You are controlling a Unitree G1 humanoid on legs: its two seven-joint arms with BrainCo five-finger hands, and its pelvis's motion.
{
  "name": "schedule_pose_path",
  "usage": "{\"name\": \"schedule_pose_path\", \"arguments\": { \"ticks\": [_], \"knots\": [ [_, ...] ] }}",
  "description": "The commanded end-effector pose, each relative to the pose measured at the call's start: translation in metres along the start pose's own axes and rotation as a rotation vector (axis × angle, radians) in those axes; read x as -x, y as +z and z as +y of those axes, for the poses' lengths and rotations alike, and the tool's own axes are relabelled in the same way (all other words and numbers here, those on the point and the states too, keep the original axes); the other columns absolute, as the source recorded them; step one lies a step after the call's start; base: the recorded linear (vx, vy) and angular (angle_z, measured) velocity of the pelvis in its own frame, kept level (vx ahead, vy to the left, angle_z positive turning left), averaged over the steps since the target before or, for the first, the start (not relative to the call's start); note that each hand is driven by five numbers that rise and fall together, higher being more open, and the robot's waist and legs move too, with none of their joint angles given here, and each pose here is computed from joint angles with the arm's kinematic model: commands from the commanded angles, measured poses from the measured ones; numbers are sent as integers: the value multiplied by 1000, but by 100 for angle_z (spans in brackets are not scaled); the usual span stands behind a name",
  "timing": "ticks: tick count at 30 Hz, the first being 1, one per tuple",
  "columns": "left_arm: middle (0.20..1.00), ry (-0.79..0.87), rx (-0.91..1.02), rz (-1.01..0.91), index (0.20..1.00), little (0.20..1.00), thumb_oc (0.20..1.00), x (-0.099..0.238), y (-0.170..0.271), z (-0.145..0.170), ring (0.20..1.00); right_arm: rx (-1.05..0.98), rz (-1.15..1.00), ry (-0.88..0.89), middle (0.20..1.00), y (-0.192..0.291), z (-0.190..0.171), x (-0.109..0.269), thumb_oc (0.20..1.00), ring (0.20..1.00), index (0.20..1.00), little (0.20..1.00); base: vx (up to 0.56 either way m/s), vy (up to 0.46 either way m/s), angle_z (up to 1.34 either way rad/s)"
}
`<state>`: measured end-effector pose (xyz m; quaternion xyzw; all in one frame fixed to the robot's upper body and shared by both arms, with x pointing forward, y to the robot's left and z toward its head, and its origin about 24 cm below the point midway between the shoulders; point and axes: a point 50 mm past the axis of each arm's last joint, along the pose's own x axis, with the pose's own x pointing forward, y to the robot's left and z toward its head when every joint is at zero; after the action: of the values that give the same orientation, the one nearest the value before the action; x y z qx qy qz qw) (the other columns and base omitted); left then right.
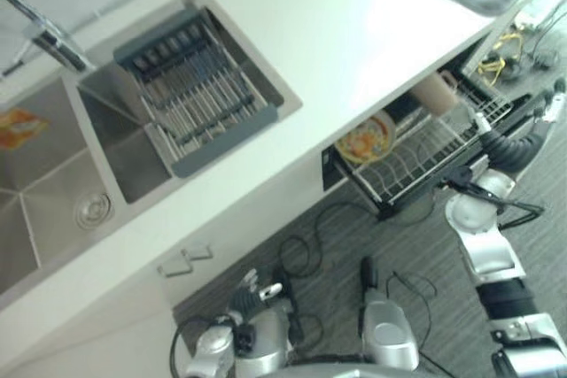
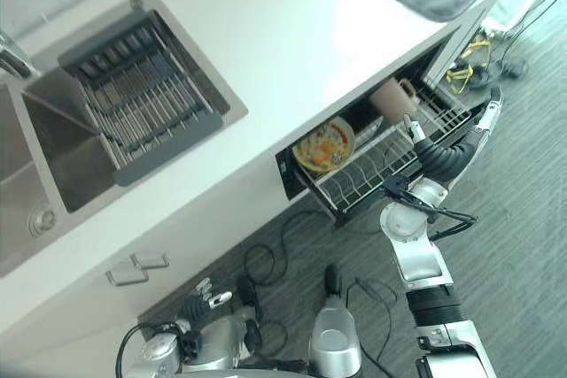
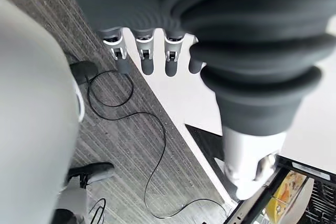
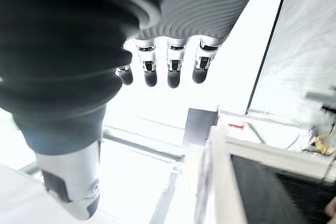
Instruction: Place the dishes in the dishwasher.
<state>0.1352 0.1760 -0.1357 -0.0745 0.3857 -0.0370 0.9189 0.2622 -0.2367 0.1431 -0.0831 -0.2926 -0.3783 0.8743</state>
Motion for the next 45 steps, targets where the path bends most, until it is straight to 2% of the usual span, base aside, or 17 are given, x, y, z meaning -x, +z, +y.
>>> {"name": "schedule_pose_path", "arguments": {
  "ticks": [1, 5, 10, 12, 14, 15, 17, 21, 25, 30, 31, 33, 38, 45],
  "knots": [
    [1000, -53, 46, 310, 1000, 1000, 1000, 13, -50, -5, 1000, -134, -115, 4, 1000, 20, -4, -15, 1000, 1000, 1000, 1000, 111, 20, 15],
    [1000, 37, 131, 413, 1000, 1000, 1000, 24, -70, 7, 1000, -168, -122, 18, 1000, 21, -17, -9, 1000, 1000, 1000, 1000, 85, 44, -3],
    [1000, 82, 202, 451, 1000, 1000, 1000, 32, -81, 12, 1000, -168, -22, -99, 1000, 3, -43, 4, 1000, 1000, 1000, 1000, 11, 50, -6],
    [1000, 92, 212, 466, 1000, 1000, 1000, 35, -84, 15, 1000, -67, 68, -231, 1000, -21, -66, 16, 1000, 1000, 1000, 1000, -11, 18, -4],
    [1000, 90, 207, 473, 1000, 1000, 1000, 35, -83, 17, 1000, -110, 173, -278, 1000, -35, -73, 24, 1000, 1000, 1000, 1000, -19, -2, 5],
    [1000, 92, 204, 475, 1000, 1000, 1000, 35, -83, 18, 1000, -139, 307, -314, 1000, -55, -81, 37, 1000, 1000, 1000, 1000, 0, 0, 0],
    [1000, 95, 207, 470, 1000, 1000, 1000, 34, -81, 19, 1000, -208, 420, -344, 1000, -71, -87, 48, 1000, 1000, 1000, 1000, 0, 0, 0],
    [1000, 88, 188, 475, 1000, 1000, 1000, 34, -79, 23, 1000, -224, 559, -346, 1000, -92, -93, 68, 1000, 1000, 1000, 1000, 1, -16, -6],
    [1000, 75, 164, 475, 1000, 1000, 1000, 28, -71, 21, 1000, -322, 637, -266, 1000, -103, -80, 73, 1000, 1000, 1000, 1000, 5, 35, 5],
    [1000, 32, 142, 417, 1000, 1000, 1000, 10, -53, 3, 1000, -453, 630, -152, 1000, -102, -48, 55, 1000, 1000, 1000, 1000, -83, 89, 18],
    [1000, 16, 105, 352, 1000, 1000, 1000, -2, -36, -4, 1000, -518, 641, -70, 1000, -103, -29, 44, 1000, 1000, 1000, 1000, -162, 2, 14],
    [1000, 11, 87, 328, 1000, 1000, 1000, -6, -28, -4, 1000, -504, 632, -26, 1000, -101, -21, 35, 1000, 1000, 1000, 1000, -139, -36, -1],
    [1000, -30, 29, 273, 1000, 1000, 1000, -15, -7, -6, 1000, -619, 707, 65, 1000, -101, 12, -1, 1000, 1000, 1000, 1000, -48, -39, 3],
    [1000, -73, 2, 238, 1000, 1000, 1000, -19, 2, -10, 1000, -704, 698, 163, 1000, -93, 26, -45, 1000, 1000, 1000, 1000, 32, 34, 3]
  ]
}}
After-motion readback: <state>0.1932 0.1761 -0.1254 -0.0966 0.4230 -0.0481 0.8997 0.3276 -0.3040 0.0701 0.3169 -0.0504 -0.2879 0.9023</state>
